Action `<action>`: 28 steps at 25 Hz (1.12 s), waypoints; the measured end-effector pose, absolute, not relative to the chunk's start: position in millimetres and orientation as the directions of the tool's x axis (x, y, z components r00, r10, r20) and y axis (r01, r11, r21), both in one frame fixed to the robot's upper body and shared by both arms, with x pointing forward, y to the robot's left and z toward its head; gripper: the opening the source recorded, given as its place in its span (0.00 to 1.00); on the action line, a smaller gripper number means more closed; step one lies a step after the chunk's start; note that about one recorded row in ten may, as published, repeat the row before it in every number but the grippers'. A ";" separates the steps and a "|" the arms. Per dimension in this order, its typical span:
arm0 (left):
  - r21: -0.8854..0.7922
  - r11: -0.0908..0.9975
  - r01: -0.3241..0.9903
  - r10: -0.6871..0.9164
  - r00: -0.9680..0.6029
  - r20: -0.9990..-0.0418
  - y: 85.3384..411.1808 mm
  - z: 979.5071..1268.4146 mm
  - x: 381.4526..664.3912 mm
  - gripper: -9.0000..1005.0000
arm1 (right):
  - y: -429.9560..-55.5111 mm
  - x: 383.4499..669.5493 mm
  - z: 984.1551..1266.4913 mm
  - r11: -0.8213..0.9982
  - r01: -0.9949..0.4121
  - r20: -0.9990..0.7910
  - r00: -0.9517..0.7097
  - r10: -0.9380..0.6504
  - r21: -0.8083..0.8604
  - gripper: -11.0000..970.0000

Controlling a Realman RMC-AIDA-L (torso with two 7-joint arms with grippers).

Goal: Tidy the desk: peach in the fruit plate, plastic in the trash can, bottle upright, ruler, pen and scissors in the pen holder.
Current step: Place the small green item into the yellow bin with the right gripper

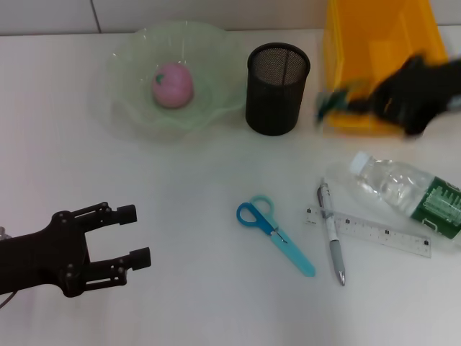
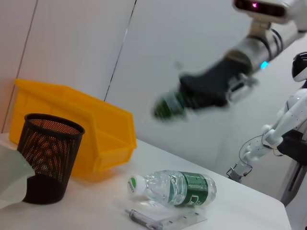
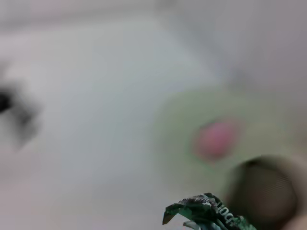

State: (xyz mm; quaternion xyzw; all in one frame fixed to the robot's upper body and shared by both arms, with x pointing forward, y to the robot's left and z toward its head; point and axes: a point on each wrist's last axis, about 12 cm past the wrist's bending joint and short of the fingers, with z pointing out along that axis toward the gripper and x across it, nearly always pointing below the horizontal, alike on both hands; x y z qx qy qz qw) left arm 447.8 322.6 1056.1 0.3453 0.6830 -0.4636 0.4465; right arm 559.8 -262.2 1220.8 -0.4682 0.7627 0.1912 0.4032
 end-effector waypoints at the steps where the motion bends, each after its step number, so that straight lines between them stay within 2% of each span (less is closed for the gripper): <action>1: -0.325 0.331 0.886 0.058 -0.363 -0.930 322.4 1056.2 447.9 0.80 | -262.2 559.8 1220.8 0.488 -0.868 -0.794 -0.236 -0.560 -0.086 0.04; 4: -0.323 0.329 0.887 0.058 -0.360 -0.931 321.8 1056.6 448.7 0.80 | -296.0 577.1 1215.7 0.663 -0.746 -0.888 -0.263 -0.378 -0.062 0.05; 5: -0.321 0.327 0.889 0.059 -0.358 -0.932 321.4 1057.2 449.4 0.80 | -310.5 589.9 1204.7 0.748 -0.662 -0.917 -0.276 -0.288 -0.036 0.05; 6: -0.321 0.327 0.889 0.059 -0.358 -0.932 321.4 1057.2 449.4 0.80 | -310.5 589.9 1204.7 0.748 -0.662 -0.917 -0.276 -0.288 -0.036 0.05; 11: -0.321 0.315 0.893 0.057 -0.355 -0.933 319.3 1059.2 452.3 0.80 | -320.6 619.1 1172.1 0.877 -0.481 -0.929 -0.322 -0.182 -0.005 0.06; 13: -0.323 0.312 0.893 0.057 -0.357 -0.933 318.7 1060.2 453.8 0.80 | -308.7 630.3 1157.8 0.876 -0.482 -0.920 -0.344 -0.189 0.000 0.06; 20: -0.330 0.311 0.891 0.053 -0.363 -0.930 318.1 1060.5 454.0 0.80 | -297.6 636.3 1150.5 0.863 -0.504 -0.911 -0.363 -0.195 0.016 0.07; 24: -0.331 0.311 0.891 0.053 -0.363 -0.930 318.0 1060.4 454.0 0.80 | -298.6 634.4 1149.7 0.862 -0.507 -0.910 -0.369 -0.189 0.027 0.27; 28: -0.328 0.309 0.893 0.054 -0.361 -0.931 317.8 1061.1 455.1 0.80 | -302.1 623.6 1157.3 0.824 -0.563 -0.911 -0.367 -0.188 0.056 0.35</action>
